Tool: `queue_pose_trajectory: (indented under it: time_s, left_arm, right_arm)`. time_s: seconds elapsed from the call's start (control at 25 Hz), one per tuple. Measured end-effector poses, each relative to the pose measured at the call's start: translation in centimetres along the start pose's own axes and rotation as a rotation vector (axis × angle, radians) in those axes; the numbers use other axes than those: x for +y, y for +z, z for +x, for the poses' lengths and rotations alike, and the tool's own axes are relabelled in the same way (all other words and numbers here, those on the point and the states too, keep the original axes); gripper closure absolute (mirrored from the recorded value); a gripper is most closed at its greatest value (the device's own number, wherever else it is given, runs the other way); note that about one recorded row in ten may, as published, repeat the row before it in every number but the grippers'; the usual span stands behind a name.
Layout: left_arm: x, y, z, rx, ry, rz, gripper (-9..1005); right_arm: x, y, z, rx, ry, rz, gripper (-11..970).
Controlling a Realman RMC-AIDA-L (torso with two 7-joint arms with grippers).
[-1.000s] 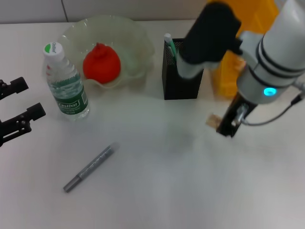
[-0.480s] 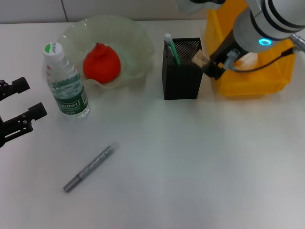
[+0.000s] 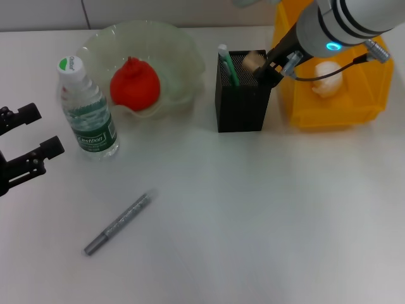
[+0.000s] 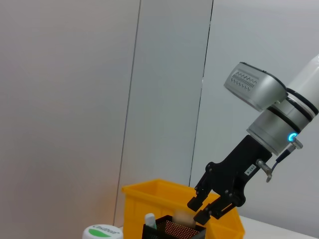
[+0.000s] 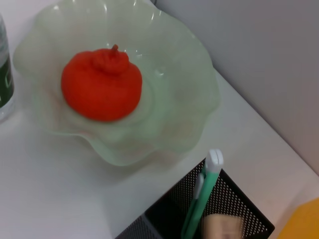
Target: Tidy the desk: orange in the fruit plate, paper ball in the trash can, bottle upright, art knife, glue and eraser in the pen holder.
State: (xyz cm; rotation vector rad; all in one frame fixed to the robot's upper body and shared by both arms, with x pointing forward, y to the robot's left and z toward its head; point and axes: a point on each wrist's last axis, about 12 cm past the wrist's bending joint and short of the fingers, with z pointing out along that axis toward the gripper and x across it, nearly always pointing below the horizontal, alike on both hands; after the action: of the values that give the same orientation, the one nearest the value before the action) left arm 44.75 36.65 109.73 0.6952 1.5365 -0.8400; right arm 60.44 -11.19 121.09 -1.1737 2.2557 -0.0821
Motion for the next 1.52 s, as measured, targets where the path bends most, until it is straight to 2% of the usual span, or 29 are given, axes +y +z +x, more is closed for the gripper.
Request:
queue_pose_trajectory:
  time_s: [0.2, 0.44, 0.56, 0.64, 0.68, 0.84, 1.0, 1.08, 1.32, 1.52]
  left_arm:
    - [0.0, -0.2, 0.0, 0.0, 0.002, -0.007, 240]
    - [0.3, -0.7, -0.8, 0.023, 0.025, 0.001, 241]
    - [0.9, -1.4, -2.0, 0.093, 0.037, 0.001, 241]
    - [1.3, -1.8, -3.3, 0.158, 0.043, -0.006, 241]
    - [1.6, -2.0, -4.2, 0.197, 0.054, -0.011, 241]
    - [1.6, -1.8, -6.8, 0.314, 0.062, -0.019, 241]
    - [0.9, -0.5, -10.0, 0.482, 0.069, -0.012, 241]
    - [0.3, 0.9, -11.3, 0.6, 0.056, -0.016, 242]
    - [-0.5, 4.6, -11.6, 0.826, -0.003, -0.037, 242]
    - [-1.5, 7.7, -11.6, 0.936, -0.084, -0.049, 242]
  right_arm:
    - [0.0, 0.1, -0.1, -0.008, 0.0, 0.002, 659]
    - [-0.3, -1.8, 0.7, -0.029, 0.023, -0.017, 438]
    - [-0.9, -3.5, 2.4, -0.084, 0.036, -0.103, 382]
    - [-1.3, -4.8, 4.7, -0.148, 0.03, -0.225, 344]
    - [-1.3, -4.8, 4.7, -0.148, 0.03, -0.225, 344]
    - [-1.5, -5.4, 8.3, -0.24, 0.009, -0.348, 344]
    - [-0.9, -5.0, 11.8, -0.308, -0.021, -0.439, 344]
    - [-0.3, -4.5, 13.3, -0.35, -0.039, -0.485, 344]
    - [0.2, -3.4, 17.8, -0.523, -0.048, -0.564, 344]
    - [0.2, -3.2, 21.3, -0.563, -0.015, -0.574, 344]
